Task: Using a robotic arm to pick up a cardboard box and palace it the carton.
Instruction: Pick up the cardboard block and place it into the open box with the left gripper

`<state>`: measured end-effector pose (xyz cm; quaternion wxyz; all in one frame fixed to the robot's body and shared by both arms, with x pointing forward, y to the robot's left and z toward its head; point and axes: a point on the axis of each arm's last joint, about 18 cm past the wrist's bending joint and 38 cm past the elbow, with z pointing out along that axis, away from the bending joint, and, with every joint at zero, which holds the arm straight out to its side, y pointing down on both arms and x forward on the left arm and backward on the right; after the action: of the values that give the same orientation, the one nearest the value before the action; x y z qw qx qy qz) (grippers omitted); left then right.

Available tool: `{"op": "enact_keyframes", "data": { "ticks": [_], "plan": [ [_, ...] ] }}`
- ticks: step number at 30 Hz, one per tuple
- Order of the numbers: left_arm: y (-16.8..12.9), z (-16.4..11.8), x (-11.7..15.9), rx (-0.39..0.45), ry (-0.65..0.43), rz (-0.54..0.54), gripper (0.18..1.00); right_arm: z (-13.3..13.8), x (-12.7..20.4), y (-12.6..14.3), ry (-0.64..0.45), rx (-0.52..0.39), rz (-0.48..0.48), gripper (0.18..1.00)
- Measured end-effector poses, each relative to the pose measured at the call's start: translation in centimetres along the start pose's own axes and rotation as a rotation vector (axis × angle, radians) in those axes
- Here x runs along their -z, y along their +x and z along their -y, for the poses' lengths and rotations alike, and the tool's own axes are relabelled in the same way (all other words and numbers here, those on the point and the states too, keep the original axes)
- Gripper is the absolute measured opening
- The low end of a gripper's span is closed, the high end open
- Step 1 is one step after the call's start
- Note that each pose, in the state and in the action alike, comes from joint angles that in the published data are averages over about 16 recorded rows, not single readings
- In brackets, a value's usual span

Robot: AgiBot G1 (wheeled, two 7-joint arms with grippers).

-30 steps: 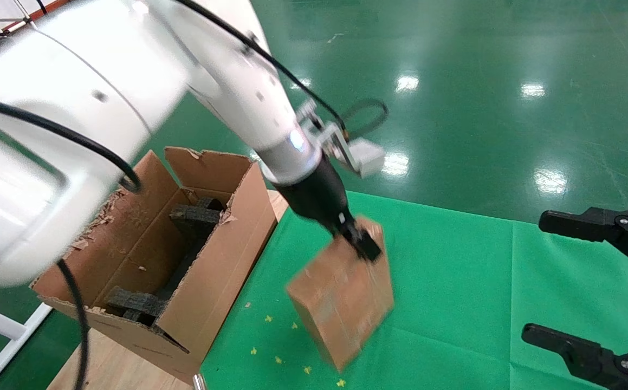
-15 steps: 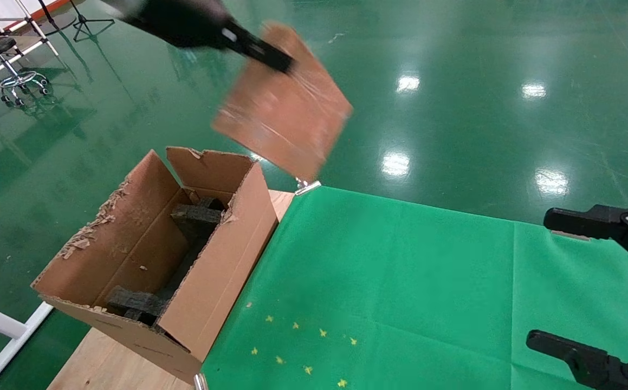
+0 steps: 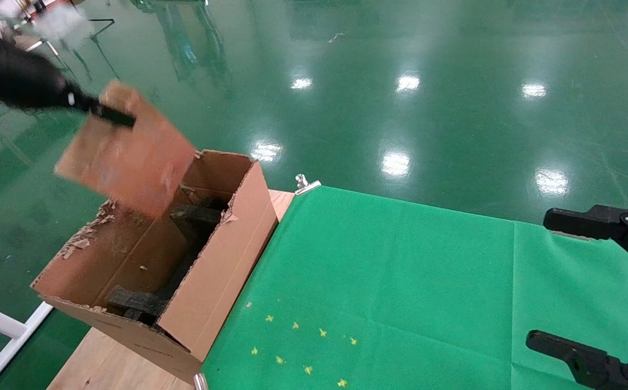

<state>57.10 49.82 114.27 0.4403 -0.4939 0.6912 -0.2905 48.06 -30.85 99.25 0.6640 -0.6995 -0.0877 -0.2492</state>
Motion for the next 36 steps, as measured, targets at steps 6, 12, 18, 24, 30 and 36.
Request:
{"op": "enact_keyframes", "data": {
  "ticks": [6,12,18,24,30,36],
  "plan": [
    [-1.9,-5.1,-2.6,0.061,-0.081,-0.004,0.369,0.0,0.0,0.0,0.000,0.000,0.000,1.001],
    [-3.2,-8.9,-4.5,0.089,-0.153,0.011,0.368,0.0,0.0,0.0,0.000,0.000,0.000,1.001],
    [-4.2,-11.6,-5.7,0.092,-0.200,0.036,0.368,0.0,0.0,0.0,0.000,0.000,0.000,1.001],
    [-4.9,-13.3,-7.0,0.080,-0.226,0.064,0.368,0.0,0.0,0.0,0.000,0.000,0.000,1.001],
    [-4.9,-14.4,-8.8,0.058,-0.232,0.094,0.367,0.0,0.0,0.0,0.000,0.000,0.000,1.001],
    [-4.5,-15.2,-11.3,0.046,-0.222,0.127,0.366,0.0,0.0,0.0,0.000,0.000,0.000,1.001]
  ]
}}
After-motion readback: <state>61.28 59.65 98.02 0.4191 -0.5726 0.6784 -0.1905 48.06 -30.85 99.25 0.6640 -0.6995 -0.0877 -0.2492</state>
